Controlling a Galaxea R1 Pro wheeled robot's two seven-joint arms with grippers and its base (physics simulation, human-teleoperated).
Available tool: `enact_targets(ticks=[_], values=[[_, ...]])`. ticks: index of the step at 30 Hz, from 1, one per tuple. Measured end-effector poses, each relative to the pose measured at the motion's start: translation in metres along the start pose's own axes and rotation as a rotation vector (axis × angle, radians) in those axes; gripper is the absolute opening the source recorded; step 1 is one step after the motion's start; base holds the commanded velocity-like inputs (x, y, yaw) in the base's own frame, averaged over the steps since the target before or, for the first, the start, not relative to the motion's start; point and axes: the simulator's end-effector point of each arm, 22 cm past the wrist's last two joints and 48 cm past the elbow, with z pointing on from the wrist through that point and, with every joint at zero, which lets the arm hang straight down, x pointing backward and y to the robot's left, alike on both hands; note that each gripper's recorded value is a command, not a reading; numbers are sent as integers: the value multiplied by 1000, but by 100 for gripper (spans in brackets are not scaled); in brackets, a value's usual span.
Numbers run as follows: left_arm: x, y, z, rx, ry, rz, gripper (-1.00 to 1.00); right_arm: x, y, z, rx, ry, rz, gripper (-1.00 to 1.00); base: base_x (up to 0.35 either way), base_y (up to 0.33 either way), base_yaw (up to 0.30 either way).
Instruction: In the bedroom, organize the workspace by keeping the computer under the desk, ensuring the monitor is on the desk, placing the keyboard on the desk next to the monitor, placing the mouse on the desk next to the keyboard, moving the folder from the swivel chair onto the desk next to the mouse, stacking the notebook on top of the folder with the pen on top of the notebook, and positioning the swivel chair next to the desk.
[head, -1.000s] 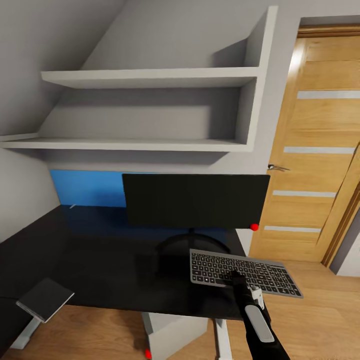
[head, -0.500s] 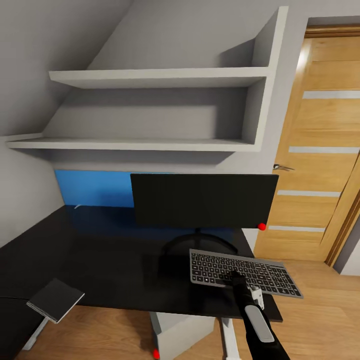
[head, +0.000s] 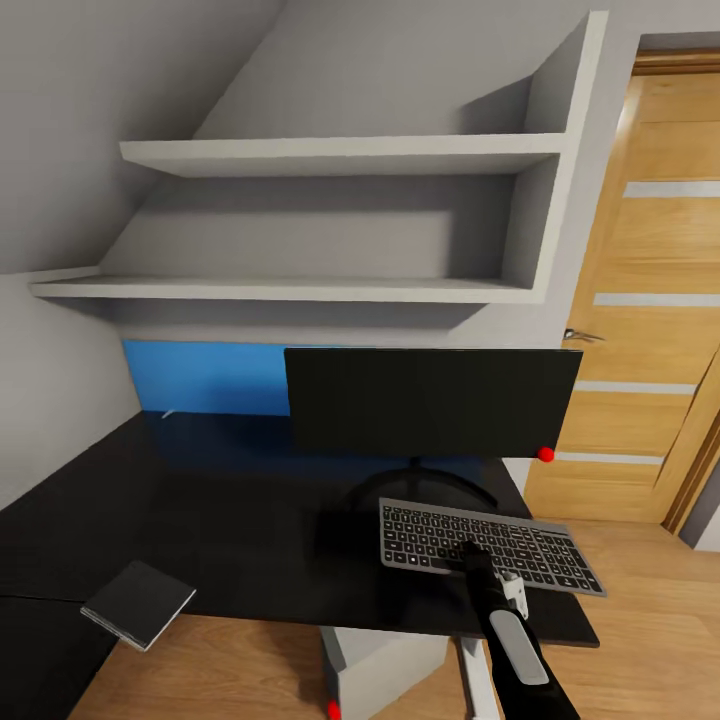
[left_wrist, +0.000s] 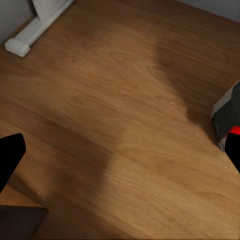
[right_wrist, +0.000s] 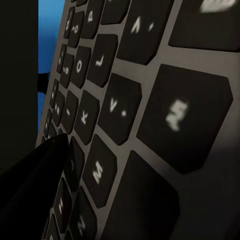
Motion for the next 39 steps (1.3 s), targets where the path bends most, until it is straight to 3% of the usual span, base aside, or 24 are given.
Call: enact_targets(ticks=[26,39], values=[[0,0,0,1,1,0,100,0,0,0,-1,0,-3,-100,0,52,0],[0,-2,0,3,1,1,100,-2,3,0,-5,-28,-38,-100,0,0,0]])
